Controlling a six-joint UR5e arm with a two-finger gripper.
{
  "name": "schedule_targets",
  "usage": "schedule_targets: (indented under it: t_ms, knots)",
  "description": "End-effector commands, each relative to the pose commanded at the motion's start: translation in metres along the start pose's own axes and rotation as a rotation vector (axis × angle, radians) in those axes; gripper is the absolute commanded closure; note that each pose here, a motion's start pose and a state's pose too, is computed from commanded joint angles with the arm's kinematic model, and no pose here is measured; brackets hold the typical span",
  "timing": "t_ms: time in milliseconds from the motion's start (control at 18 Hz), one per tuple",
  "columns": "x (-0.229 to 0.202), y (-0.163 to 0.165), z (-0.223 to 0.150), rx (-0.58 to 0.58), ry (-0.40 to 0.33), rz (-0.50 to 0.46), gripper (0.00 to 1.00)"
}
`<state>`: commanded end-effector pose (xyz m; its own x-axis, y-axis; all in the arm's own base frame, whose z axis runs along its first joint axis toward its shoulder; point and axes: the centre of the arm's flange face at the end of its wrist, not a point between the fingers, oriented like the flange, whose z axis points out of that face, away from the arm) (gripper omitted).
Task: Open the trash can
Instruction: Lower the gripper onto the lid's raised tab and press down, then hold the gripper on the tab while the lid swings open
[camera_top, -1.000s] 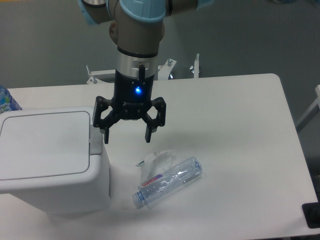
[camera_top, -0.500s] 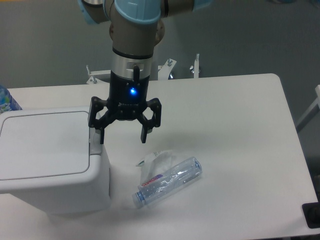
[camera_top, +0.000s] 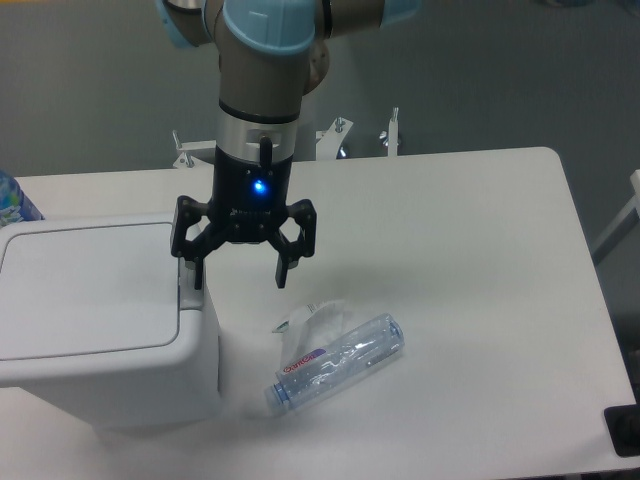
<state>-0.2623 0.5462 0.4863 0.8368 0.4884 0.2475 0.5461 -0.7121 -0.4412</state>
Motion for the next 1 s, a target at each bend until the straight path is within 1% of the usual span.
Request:
schedule_targets:
  t_ms: [444,1000]
  knots:
    - [0.0049,0.0061,0.0094,-0.019,0.006,0.006,0.0]
    - [0.0049,0.0061,0.0094,-0.019,0.006,0.006,0.0]
